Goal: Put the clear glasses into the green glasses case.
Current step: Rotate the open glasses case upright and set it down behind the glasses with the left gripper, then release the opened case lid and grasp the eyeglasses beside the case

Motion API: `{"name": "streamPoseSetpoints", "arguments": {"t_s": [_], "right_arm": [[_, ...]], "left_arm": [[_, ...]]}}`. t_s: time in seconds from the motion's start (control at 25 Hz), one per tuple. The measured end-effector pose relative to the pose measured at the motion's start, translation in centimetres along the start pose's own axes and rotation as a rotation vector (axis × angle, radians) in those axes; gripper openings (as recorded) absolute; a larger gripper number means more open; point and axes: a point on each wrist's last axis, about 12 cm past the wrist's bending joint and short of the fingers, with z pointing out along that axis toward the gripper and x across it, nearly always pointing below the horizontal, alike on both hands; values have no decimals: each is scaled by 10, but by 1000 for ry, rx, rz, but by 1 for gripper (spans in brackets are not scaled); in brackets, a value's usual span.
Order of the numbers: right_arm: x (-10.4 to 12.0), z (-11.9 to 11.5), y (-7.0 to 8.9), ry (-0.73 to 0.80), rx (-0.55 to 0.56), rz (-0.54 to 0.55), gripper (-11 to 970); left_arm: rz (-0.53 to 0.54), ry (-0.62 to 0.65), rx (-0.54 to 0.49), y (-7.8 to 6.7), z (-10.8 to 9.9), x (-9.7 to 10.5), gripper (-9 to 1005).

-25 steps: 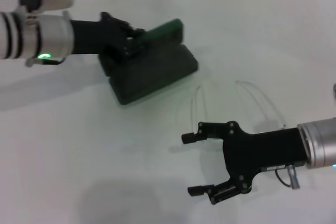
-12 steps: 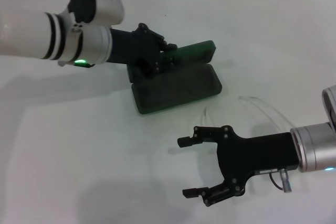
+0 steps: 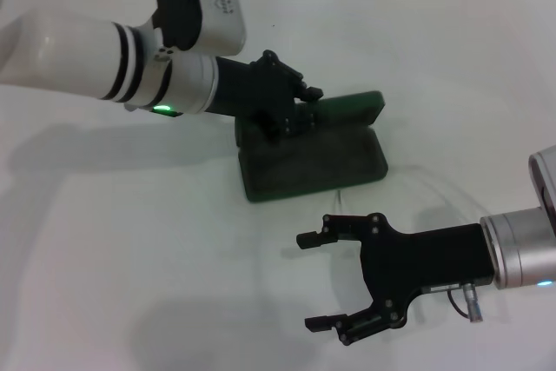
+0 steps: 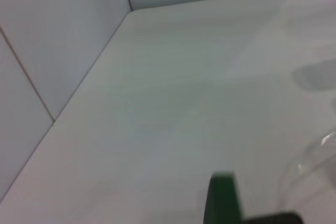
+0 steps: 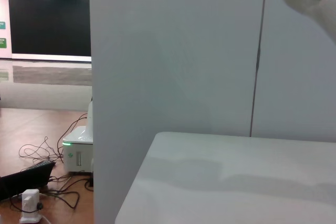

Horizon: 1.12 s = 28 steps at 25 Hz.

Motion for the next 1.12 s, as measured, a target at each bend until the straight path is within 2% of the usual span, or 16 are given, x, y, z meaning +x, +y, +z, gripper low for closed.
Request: {"name": "streamPoseSetpoints", "arguments": {"t_s": [0.16, 0.36, 0.48, 0.56, 0.6, 0.64, 0.68, 0.84, 0.88, 0.92, 0.96, 1.12], "right_arm": [[0, -2, -1, 5, 2, -1, 882], [-2, -9, -7, -6, 38, 0, 881], [-8, -21, -17, -17, 77, 32, 881], [-18, -34, -27, 7, 46, 56, 880], [-27, -43, -34, 31, 17, 68, 880], [-39, -51, -41, 63, -13, 89, 880], [-50, -58, -48, 90, -32, 96, 880], [-90, -71, -65, 279, -100, 84, 879], [-90, -71, -65, 279, -100, 84, 879], [-99, -72, -68, 350, -108, 71, 878], [-114, -66, -67, 522, -125, 55, 878], [-125, -50, -55, 769, -207, 22, 877]], "left_arm": [[14, 2, 7, 0, 2, -8, 300], [21, -54, -36, 0, -12, -14, 378], [-66, -195, -93, -9, -35, -10, 505], [-146, -313, -126, -21, -51, 0, 589], [-146, -313, -126, -21, -51, 0, 594], [-218, -454, -190, -39, -71, 21, 600], [-232, -483, -211, -44, -76, 27, 600], [-330, -671, -410, -74, -113, 74, 601], [-356, -709, -450, -79, -120, 84, 601], [-382, -735, -483, -83, -126, 93, 601], [-418, -757, -508, -87, -130, 102, 601], [-546, -803, -558, -91, -130, 127, 602]]}}
